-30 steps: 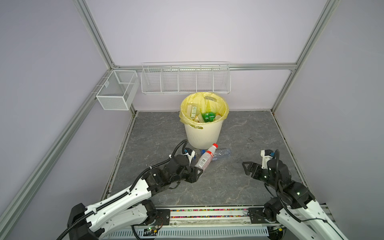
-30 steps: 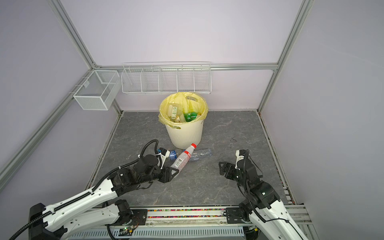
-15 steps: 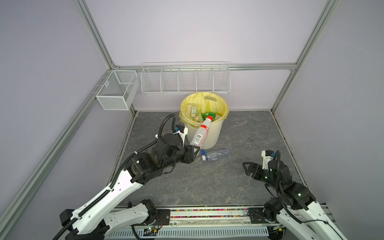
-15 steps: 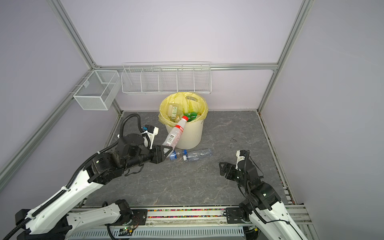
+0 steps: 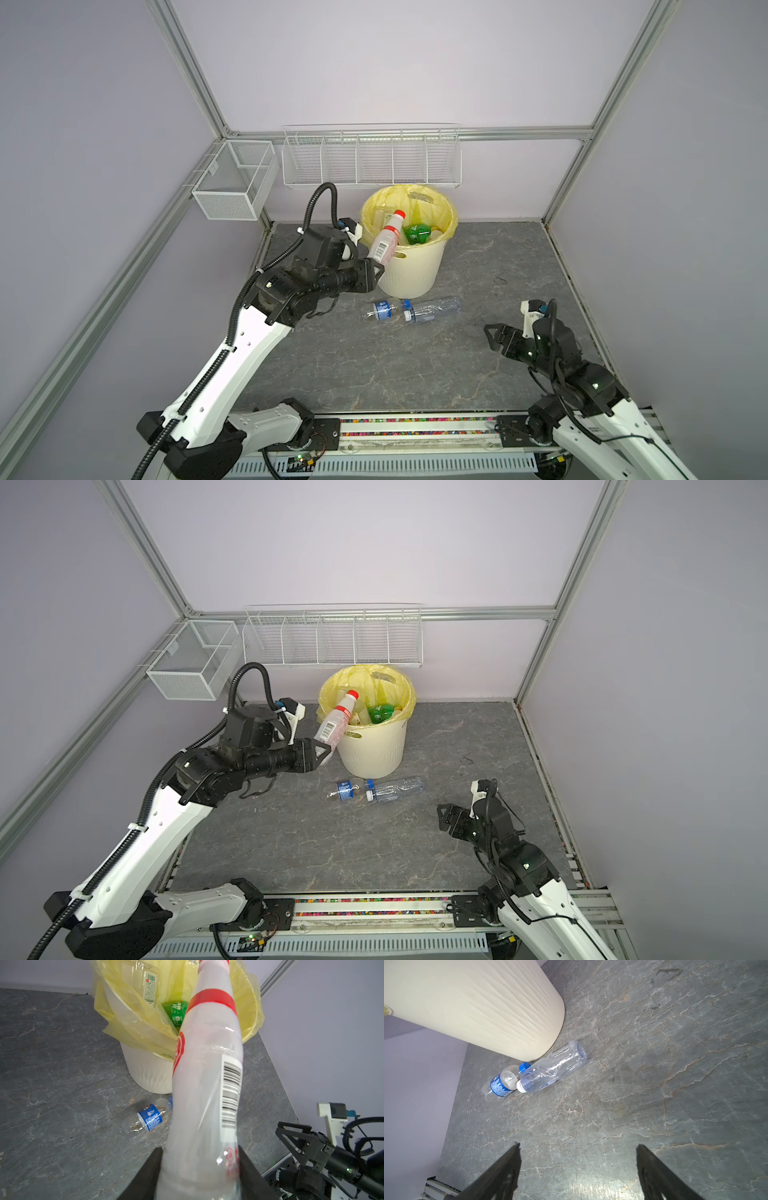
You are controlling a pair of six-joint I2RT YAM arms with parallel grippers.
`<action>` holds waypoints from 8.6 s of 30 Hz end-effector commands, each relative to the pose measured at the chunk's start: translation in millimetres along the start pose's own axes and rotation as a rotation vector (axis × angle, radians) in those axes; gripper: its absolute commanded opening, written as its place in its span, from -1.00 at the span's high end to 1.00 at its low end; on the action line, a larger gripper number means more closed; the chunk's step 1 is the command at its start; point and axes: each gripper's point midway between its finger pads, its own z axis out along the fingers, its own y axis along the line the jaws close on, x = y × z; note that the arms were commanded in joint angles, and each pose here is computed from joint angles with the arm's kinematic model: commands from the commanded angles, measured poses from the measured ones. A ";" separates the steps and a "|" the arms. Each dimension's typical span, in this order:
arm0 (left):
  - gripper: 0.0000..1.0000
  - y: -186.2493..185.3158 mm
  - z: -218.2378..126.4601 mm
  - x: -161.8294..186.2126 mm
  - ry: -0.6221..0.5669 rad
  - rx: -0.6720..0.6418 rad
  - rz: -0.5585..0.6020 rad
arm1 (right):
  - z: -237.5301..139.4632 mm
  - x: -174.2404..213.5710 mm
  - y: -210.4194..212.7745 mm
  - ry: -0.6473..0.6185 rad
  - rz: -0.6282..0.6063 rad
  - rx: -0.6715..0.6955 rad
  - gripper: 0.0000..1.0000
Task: Throw the plastic bottles in the bin
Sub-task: 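Raise the milk bottle over the bin and open the left gripper, then draw the left gripper back from the bin toward the table, then reach the right gripper toward the clear water bottle beside the bin, then close the right gripper on the clear water bottle's bottom end, then lift the clear water bottle with the right gripper and raise it over the bin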
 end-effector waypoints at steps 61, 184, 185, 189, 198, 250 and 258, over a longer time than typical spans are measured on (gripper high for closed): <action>-0.99 66.0 14.2 -53.4 -0.065 -0.086 -0.091 | -1.4 1.9 -10.8 0.019 0.061 0.071 -0.76; -0.99 183.8 41.7 102.1 -0.064 -0.450 -0.307 | 237.1 48.7 65.1 0.294 0.771 0.350 -0.16; -0.99 183.6 42.1 102.7 -0.062 -0.448 -0.309 | 235.2 49.2 64.8 0.294 0.765 0.344 -0.15; -0.99 184.6 43.3 104.8 -0.059 -0.449 -0.308 | 231.9 47.5 72.4 0.300 0.739 0.275 -0.15; -0.99 183.0 43.8 101.9 -0.060 -0.442 -0.304 | 212.5 40.4 90.3 0.316 0.583 0.185 -0.15; -0.98 154.6 26.8 70.4 -0.118 -0.338 -0.318 | 41.4 -82.1 159.0 0.025 0.066 -0.172 -0.15; -0.98 156.6 40.1 72.2 -0.095 -0.330 -0.334 | 13.0 -121.9 183.0 -0.064 0.026 -0.230 -0.15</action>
